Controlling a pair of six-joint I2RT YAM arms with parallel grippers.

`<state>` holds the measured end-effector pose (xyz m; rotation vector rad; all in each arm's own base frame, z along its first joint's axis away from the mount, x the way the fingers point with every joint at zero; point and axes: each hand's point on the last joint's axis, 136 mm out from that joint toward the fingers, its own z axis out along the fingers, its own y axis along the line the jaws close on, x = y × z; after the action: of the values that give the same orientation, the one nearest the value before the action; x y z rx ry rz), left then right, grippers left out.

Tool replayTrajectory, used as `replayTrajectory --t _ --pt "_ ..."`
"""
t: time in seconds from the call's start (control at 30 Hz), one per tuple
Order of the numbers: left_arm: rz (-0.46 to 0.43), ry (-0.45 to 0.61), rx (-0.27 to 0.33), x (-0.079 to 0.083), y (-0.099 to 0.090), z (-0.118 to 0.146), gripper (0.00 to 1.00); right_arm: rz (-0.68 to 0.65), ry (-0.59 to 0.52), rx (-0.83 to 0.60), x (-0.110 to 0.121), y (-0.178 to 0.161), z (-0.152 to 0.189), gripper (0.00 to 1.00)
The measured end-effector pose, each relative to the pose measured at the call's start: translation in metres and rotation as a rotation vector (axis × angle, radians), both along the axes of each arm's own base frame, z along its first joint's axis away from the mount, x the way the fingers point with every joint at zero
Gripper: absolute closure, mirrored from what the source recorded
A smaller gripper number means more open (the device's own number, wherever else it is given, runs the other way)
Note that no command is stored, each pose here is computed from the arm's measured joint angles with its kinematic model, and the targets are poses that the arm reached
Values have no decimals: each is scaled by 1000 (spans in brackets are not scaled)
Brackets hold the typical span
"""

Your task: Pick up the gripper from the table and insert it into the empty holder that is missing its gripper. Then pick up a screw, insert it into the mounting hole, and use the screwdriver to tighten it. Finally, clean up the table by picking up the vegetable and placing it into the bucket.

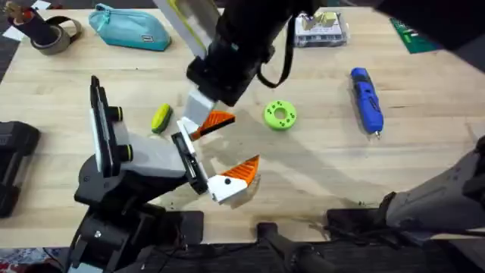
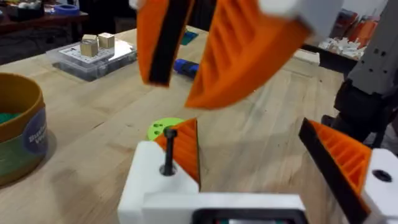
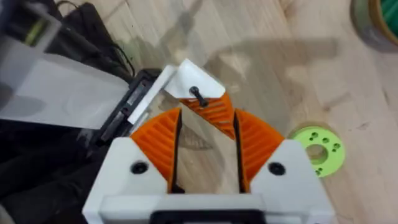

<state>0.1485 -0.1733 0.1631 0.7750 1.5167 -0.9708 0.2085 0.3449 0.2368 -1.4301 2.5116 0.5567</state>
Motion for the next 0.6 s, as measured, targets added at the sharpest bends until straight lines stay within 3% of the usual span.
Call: replayTrajectory --t 0.37,0.6 --pt "0 2 -1 0 0 0 14 15 68 -21 -8 1 -31 520" --pt "0 4 -2 0 0 0 15 16 53 -2 -4 5 -30 520"
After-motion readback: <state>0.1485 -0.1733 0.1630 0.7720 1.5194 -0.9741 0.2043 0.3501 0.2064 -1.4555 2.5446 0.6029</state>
